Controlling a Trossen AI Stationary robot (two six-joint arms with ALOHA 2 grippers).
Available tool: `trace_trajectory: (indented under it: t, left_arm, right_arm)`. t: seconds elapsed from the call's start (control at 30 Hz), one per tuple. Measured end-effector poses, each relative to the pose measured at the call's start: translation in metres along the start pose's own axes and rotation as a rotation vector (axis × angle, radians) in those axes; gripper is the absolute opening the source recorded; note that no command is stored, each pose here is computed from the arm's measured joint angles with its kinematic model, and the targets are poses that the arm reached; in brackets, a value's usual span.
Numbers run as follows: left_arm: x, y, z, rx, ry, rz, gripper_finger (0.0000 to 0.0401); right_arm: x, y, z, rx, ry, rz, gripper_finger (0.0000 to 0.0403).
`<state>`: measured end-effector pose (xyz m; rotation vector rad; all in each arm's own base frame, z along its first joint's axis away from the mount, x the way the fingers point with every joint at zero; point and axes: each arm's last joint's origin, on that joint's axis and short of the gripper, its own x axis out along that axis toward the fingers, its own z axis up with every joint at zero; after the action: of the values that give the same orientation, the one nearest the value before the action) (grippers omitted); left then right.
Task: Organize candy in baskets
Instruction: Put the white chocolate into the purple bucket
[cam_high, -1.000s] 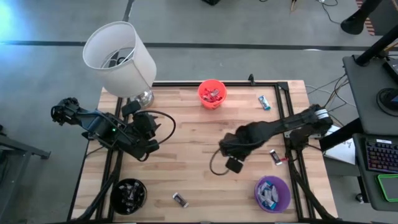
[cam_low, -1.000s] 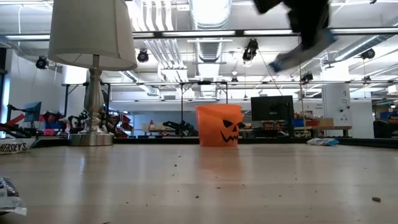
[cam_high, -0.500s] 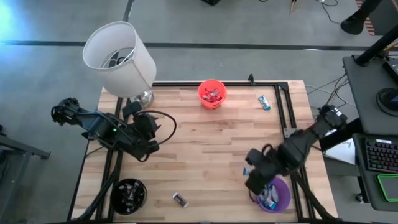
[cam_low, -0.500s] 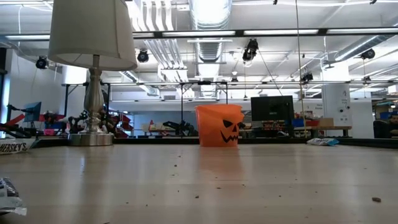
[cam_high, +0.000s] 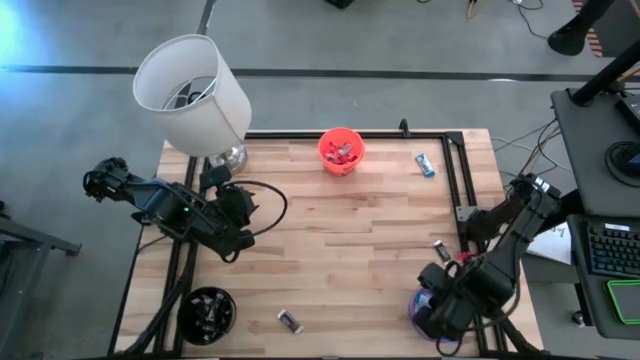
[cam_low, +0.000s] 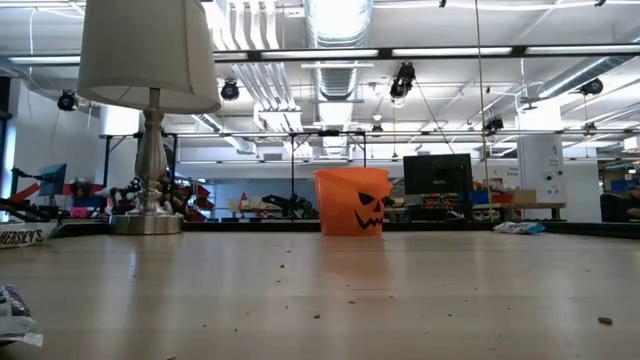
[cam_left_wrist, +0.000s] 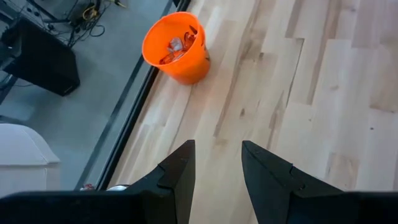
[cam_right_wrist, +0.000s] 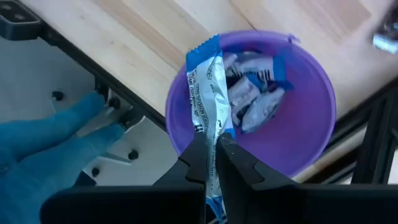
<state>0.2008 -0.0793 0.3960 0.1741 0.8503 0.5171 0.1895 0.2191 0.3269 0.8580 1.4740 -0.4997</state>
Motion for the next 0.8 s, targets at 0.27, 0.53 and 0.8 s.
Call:
trace_trajectory:
  t: [0.27,0.53,0.8]
  left_arm:
    - [0.0,0.0,0.0,0.0,0.001,0.001,0.0113]
    - [0.0,0.0,0.0,0.017,0.002,0.001,0.0113]
    - [0.0,0.0,-0.001,0.071,0.004,0.003,0.0113]
  right_arm:
    - [0.008,-0.007,-0.005,0.058,-0.003,-0.07,0.0013]
    - [0.009,-0.009,-0.005,0.058,-0.007,-0.091,0.0013]
    - [0.021,-0.015,-0.005,0.037,0.031,-0.151,0.0013]
